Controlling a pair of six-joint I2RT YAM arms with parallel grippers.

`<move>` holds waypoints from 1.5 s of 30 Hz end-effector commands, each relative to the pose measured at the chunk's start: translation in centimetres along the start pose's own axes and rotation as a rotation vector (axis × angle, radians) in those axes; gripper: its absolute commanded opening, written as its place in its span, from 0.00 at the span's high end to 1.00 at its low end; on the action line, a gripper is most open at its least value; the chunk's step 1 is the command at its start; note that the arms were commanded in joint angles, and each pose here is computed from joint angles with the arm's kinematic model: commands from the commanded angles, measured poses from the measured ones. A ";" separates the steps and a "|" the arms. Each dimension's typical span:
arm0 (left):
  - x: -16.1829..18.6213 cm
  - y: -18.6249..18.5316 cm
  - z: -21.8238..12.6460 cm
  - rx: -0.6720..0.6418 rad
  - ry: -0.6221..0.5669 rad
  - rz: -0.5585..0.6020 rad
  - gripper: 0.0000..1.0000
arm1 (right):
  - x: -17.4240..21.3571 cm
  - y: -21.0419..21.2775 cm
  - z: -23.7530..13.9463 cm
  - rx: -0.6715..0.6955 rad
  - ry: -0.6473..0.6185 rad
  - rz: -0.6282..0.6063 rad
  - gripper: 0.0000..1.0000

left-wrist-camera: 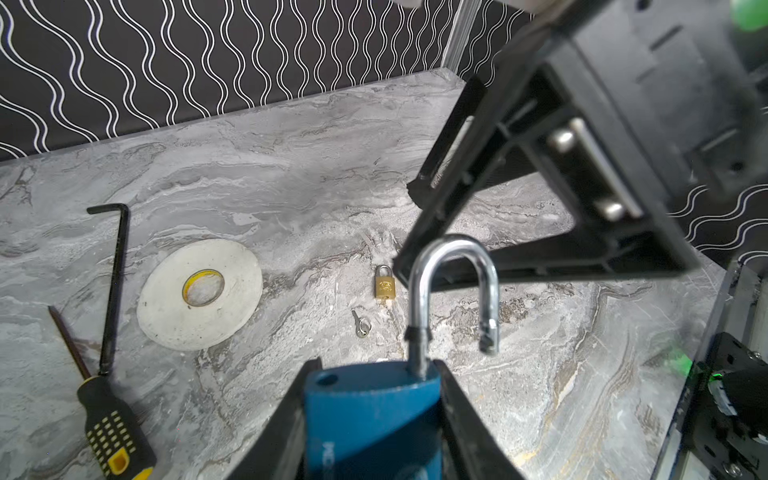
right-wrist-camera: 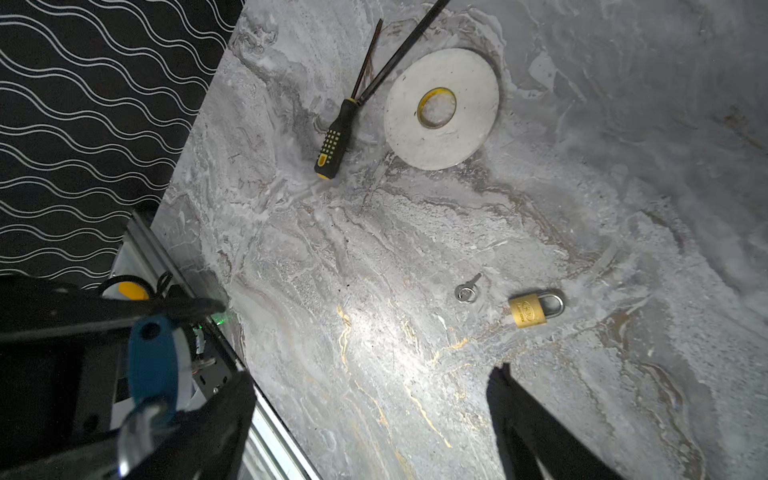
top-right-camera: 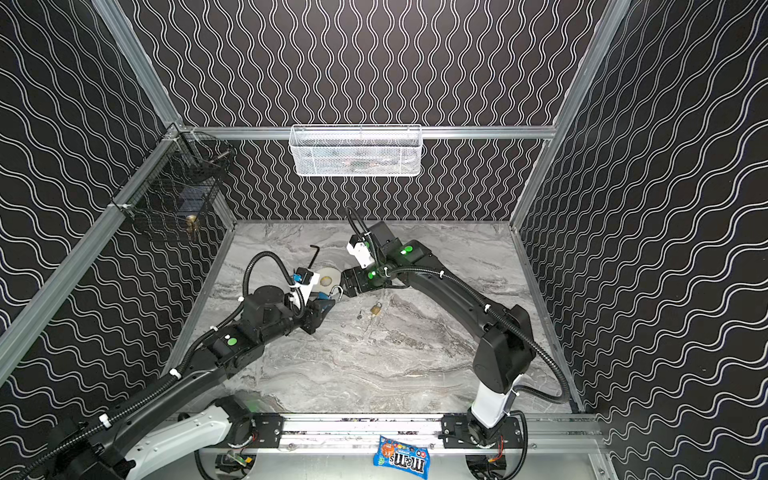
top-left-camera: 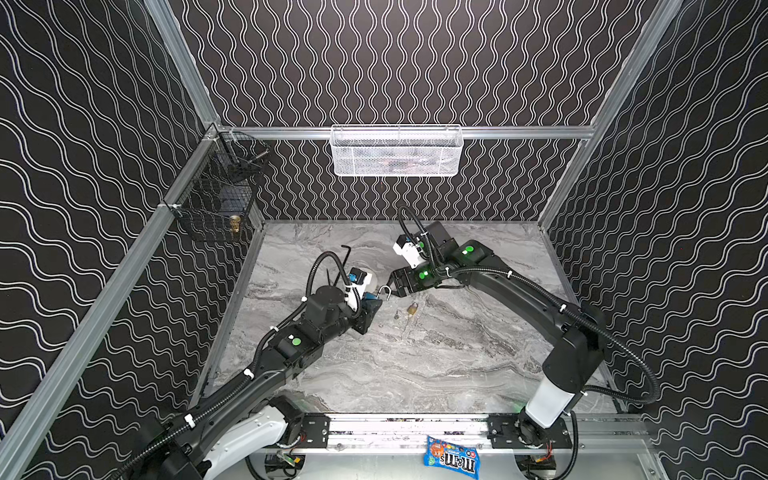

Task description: Unlock with the key

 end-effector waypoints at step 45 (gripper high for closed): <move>17.7 0.8 6.0 -0.279 0.852 -0.117 0.79 | 7.7 -9.7 1.9 -0.029 -0.161 0.355 0.11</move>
Point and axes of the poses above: each gripper's point midway between its finger pads, its own z axis out along the fingers, its own y axis along the line the jaws close on, x = y × z, the point moved 4 cm from there along -z, back along the fingers, and after that the axes turned 11 degrees about z, right-handed, at the moved point
